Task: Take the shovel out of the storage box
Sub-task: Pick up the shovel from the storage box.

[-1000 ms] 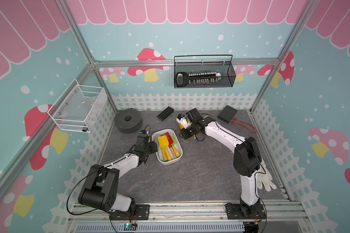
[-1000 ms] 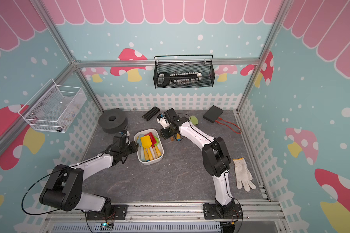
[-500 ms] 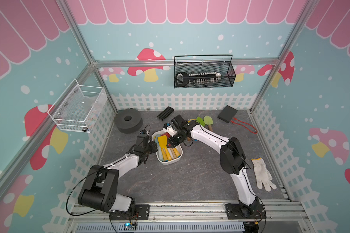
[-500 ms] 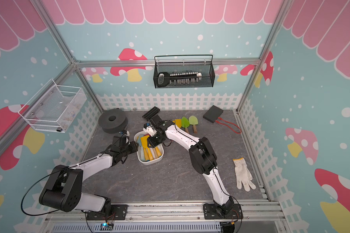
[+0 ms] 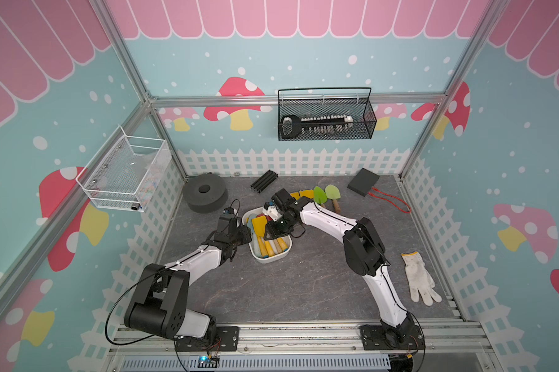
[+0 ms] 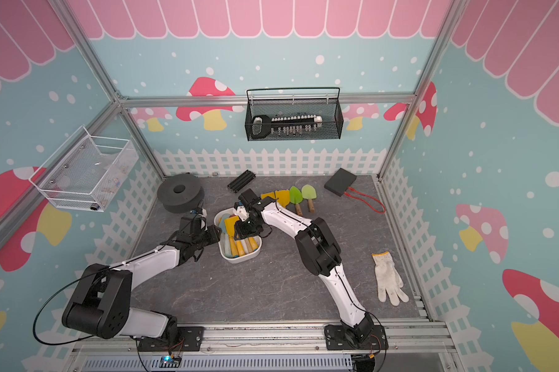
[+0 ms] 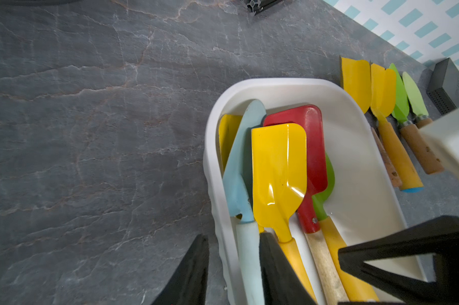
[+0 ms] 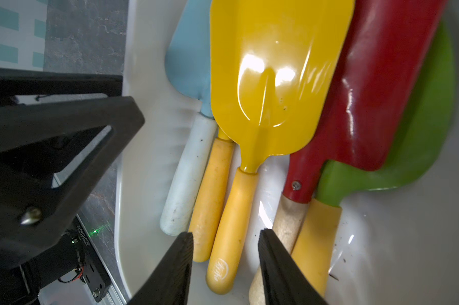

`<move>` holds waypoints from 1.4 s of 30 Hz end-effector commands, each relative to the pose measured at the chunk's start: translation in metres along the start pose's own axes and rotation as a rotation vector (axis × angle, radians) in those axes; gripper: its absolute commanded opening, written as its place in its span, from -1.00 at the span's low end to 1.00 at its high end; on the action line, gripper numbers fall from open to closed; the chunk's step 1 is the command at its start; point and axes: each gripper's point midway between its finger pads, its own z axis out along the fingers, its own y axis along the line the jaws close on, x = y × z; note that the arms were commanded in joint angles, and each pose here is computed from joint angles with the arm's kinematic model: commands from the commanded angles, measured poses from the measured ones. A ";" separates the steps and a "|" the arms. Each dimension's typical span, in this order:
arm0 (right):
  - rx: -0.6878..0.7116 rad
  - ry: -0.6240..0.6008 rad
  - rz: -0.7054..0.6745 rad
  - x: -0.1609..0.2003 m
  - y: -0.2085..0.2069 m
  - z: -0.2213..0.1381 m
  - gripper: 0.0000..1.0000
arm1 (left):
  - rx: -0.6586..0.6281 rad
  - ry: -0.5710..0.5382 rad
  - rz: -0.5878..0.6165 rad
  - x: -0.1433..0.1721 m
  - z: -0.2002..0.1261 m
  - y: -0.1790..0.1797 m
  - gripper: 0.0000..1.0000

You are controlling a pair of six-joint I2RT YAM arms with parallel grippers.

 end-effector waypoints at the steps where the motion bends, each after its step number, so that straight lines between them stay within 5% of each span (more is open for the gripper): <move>1: 0.027 -0.006 0.039 -0.002 -0.007 0.012 -0.06 | 0.001 -0.010 0.014 -0.001 -0.003 0.000 -0.27; 34: 0.093 0.028 0.065 0.003 -0.012 0.063 -0.05 | 0.003 -0.001 0.011 0.001 0.000 0.000 -0.26; 42: 0.112 0.031 0.073 0.007 -0.016 0.064 -0.49 | 0.004 -0.001 0.012 0.002 0.001 0.000 -0.26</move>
